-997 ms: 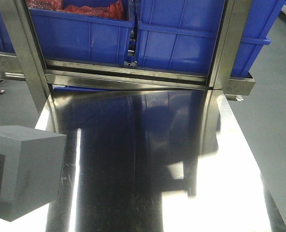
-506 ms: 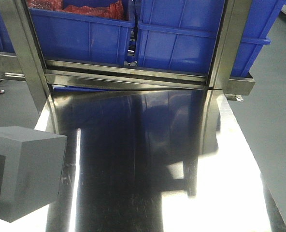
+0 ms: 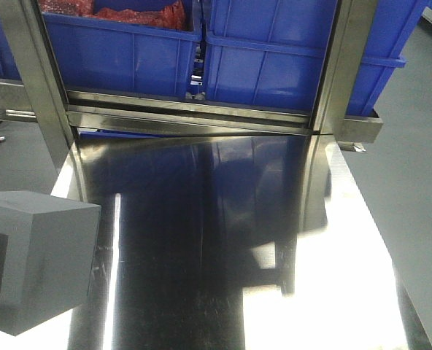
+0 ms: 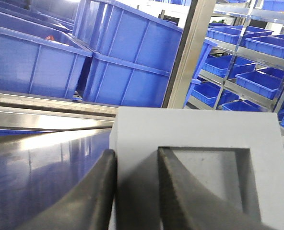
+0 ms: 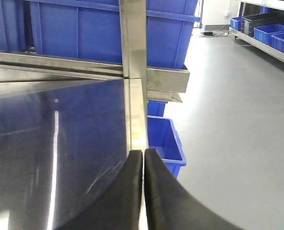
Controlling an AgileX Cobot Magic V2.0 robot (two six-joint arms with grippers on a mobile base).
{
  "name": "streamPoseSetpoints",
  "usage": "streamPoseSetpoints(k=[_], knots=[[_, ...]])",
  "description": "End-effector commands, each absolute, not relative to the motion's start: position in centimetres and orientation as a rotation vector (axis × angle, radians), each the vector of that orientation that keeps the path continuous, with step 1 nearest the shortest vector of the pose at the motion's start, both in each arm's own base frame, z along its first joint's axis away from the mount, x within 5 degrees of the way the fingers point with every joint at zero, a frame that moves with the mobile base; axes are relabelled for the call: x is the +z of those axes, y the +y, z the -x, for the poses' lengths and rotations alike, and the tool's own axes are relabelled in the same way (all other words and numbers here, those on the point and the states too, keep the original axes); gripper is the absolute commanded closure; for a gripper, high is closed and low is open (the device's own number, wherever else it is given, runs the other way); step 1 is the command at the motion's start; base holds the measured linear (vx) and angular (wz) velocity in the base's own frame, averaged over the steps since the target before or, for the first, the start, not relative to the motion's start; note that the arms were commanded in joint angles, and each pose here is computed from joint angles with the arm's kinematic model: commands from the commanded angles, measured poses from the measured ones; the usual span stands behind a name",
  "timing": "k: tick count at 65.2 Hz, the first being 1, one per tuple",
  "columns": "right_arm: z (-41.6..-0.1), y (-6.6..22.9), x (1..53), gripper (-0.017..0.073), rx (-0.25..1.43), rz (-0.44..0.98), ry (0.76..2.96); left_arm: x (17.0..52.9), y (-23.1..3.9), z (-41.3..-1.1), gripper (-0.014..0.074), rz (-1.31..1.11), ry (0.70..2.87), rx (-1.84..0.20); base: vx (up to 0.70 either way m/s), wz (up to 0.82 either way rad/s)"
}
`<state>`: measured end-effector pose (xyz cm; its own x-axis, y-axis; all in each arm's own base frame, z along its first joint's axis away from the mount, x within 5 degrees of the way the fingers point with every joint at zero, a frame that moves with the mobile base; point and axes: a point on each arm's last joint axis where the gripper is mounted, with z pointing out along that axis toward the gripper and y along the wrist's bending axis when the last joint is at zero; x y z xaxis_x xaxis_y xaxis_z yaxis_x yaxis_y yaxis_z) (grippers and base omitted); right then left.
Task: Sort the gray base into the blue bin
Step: 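Lift the gray block with the left gripper toward the robot, then drive the base away from the table holding the block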
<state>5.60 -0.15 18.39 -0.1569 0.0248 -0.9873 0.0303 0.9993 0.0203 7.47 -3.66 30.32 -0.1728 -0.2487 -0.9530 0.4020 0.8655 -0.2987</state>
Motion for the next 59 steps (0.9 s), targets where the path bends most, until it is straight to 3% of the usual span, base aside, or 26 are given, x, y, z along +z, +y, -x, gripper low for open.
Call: streamPoseSetpoints(k=[1,22,59], knots=[[-5.81,-0.18,18.87,0.0564,-0.024,-0.026,1.676,32.27,-3.41,-7.49,0.0601,-0.074,1.527,-0.603,-0.02,-0.07],[-5.81,-0.18,18.87,0.0564,-0.024,-0.026,1.676,32.20,-3.43,-7.48,0.0601,-0.076,1.534,-0.603,-0.08,-0.24],[-5.81,-0.18,18.87,0.0564,-0.024,-0.026,1.676,32.20,-3.43,-7.48,0.0600,-0.076,1.534,-0.603,-0.10,-0.51]])
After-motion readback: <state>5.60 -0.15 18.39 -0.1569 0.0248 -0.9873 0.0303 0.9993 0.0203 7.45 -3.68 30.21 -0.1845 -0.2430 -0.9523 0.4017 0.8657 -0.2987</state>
